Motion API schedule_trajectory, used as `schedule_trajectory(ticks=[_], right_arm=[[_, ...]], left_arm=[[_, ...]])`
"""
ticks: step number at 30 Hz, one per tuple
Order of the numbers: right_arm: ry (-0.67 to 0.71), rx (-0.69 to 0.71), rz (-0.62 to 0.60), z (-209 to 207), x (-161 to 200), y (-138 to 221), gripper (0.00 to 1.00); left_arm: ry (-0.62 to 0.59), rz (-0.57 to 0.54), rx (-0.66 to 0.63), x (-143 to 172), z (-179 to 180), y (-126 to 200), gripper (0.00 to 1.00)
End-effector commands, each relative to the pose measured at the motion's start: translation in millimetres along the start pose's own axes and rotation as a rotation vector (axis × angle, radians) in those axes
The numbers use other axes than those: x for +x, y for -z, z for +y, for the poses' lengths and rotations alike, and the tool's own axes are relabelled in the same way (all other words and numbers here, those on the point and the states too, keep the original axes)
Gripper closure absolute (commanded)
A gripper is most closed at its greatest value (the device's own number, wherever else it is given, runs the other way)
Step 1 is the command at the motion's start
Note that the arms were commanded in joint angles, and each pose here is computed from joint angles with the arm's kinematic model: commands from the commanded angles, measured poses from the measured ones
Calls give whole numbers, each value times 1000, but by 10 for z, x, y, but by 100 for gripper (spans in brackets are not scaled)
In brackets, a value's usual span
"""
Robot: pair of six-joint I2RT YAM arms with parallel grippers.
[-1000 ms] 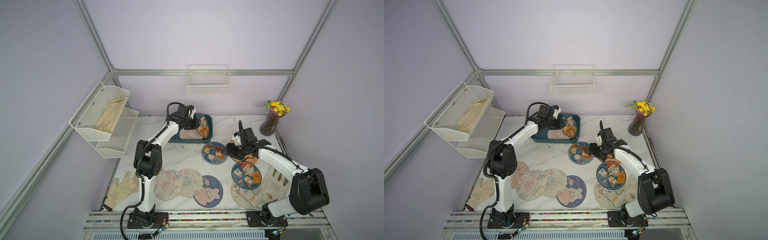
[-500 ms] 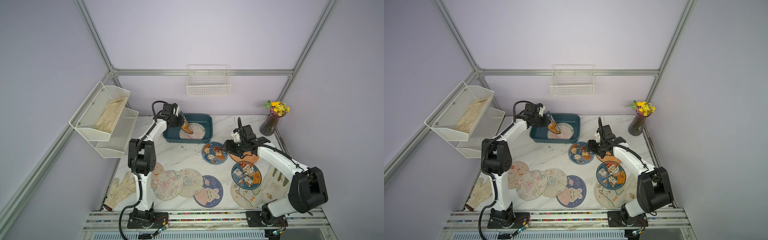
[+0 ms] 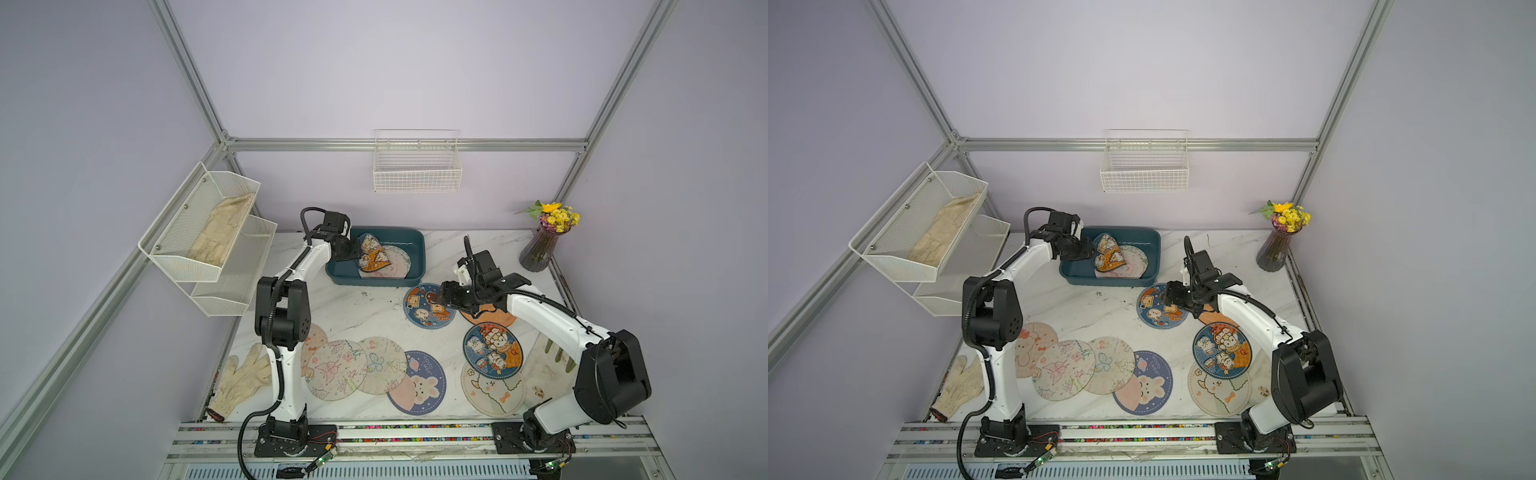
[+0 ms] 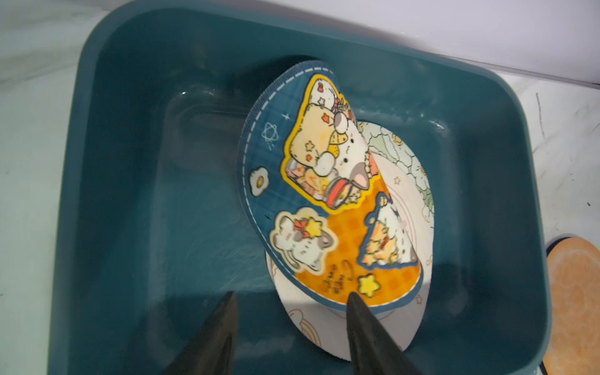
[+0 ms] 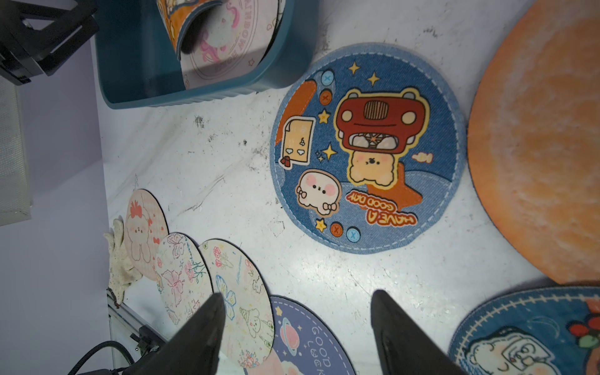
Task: Put the coasters into the storage box
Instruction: Place the coaster in the storage box.
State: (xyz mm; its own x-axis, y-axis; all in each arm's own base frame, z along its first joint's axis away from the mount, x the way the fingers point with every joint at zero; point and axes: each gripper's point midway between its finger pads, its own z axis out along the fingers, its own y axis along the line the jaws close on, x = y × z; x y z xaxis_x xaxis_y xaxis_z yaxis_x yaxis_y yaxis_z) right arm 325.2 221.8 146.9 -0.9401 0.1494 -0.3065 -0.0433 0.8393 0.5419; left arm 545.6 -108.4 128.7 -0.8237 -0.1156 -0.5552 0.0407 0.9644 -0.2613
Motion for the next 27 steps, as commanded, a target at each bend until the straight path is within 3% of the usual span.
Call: schedule_trajectory(ticks=[1,14,22,27], right_arm=[[0,12,-29,74,-85,4,27],[24,45,-42,90,-66,28,27],[53,84,-57,-21,-103,-56,23],[72,106,-46,-178,-211,-156,23]], left_arm=[[-18,-15,-3,3,28,177,41],[-22,-38,74,8,-179,378,12],[-41,-38,186,135,-550,585,7],[-41,-16,288,390,-931,734,4]])
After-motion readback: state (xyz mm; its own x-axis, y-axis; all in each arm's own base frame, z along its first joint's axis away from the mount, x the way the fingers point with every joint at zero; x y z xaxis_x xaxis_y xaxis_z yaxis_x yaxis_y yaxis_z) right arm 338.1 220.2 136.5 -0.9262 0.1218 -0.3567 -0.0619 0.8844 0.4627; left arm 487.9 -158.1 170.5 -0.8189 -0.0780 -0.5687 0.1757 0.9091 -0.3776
